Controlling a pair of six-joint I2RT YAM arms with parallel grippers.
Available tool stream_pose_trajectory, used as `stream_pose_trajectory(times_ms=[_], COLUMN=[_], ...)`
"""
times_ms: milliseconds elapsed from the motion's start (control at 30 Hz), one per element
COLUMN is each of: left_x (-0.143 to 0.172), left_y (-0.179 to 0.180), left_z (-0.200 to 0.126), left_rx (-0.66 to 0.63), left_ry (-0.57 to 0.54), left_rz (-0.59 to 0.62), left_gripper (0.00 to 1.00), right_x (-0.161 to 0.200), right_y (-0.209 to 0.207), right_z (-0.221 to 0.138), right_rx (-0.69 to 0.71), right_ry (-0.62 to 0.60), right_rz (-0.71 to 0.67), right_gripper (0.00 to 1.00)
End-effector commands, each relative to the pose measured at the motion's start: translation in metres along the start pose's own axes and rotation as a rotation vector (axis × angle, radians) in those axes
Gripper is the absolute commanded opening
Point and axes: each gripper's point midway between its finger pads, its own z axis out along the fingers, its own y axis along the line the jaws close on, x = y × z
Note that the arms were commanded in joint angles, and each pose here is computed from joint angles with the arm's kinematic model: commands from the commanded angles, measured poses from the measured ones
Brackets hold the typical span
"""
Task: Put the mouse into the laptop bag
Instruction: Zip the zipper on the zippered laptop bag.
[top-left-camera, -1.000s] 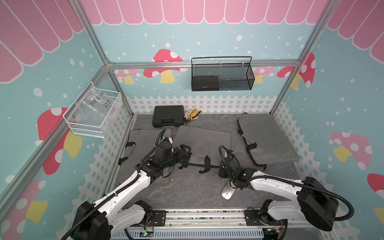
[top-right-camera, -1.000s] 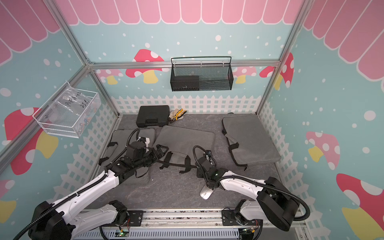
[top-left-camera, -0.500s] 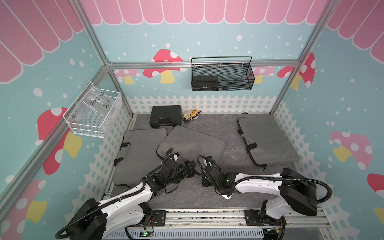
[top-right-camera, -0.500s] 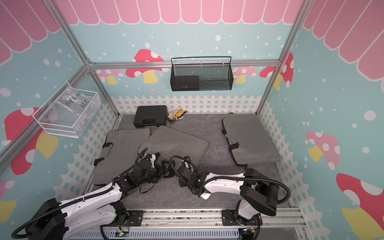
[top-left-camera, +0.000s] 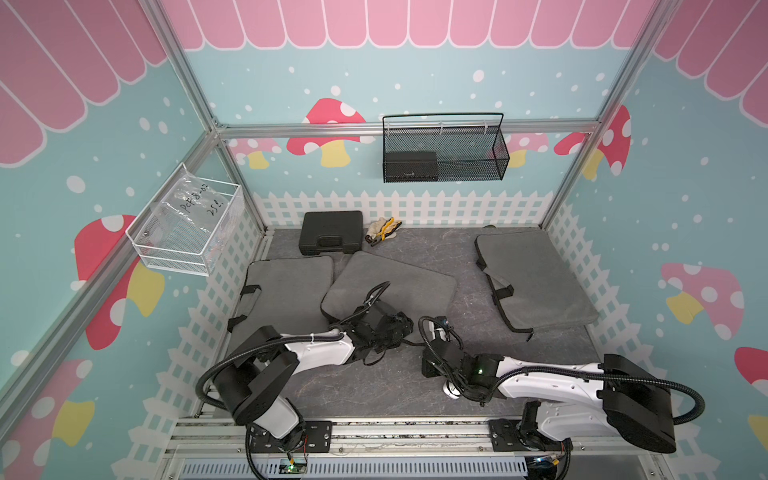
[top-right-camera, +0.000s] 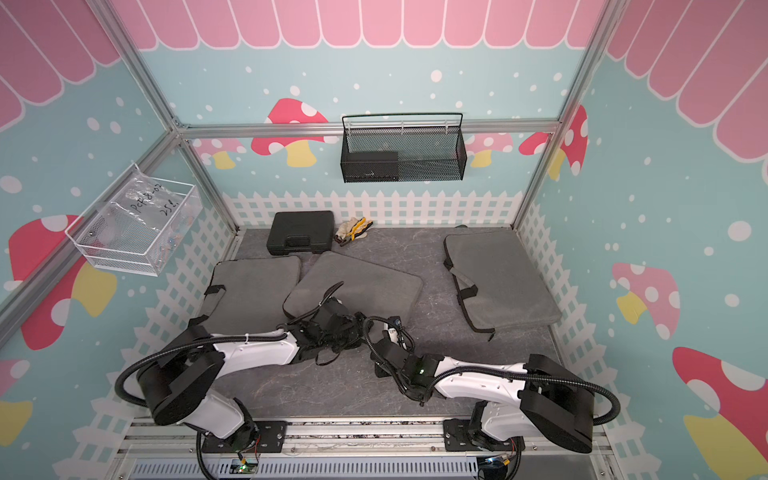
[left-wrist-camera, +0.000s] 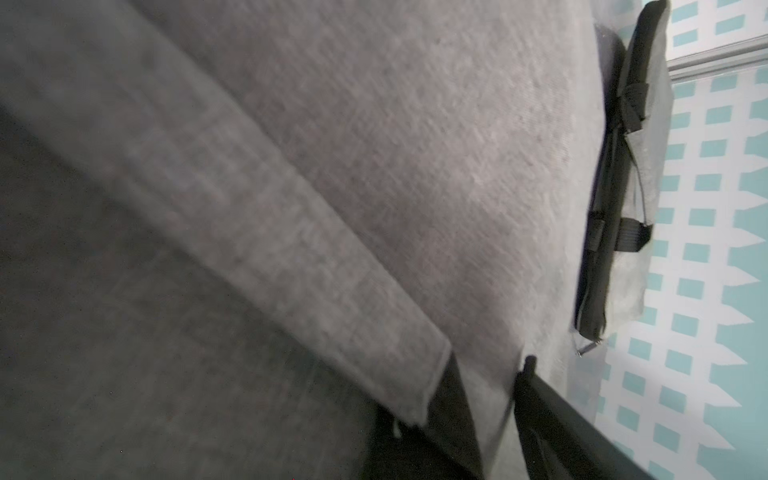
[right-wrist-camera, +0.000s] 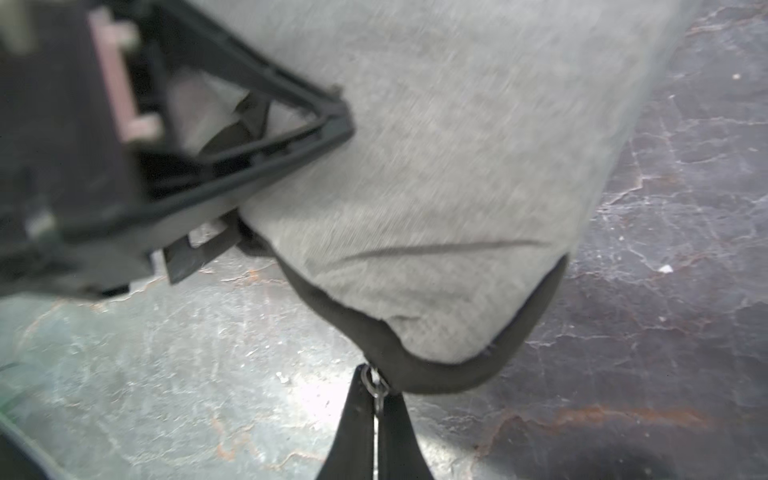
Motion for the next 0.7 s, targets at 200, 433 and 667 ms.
stream_pose_trajectory(times_ms=[200,433,667], left_x=[-0.046,-0.052,-0.03], left_y=[-0.005,-0.008,0.005], left_z=[0.015,-0.015,-0.047], left_rx=[-0.067,-0.042,0.054], left_ry=[-0.064,-0.117,-0.13], left_rz=[0.063,0.088,0.052], left_gripper=[0.95,0.98,1.0], right_x=[-0.008,-0.013,-0.008], right_y=[0.038,0.055,0.047], right_z=[0.01,0.024,0.027], right_rx=[-0.113,-0.129,-0.122], right_ry=[-0.012,-0.005,0.003], right_rz=[0.006,-0.018,-0.026], right_gripper=[0.0,0.0,0.0])
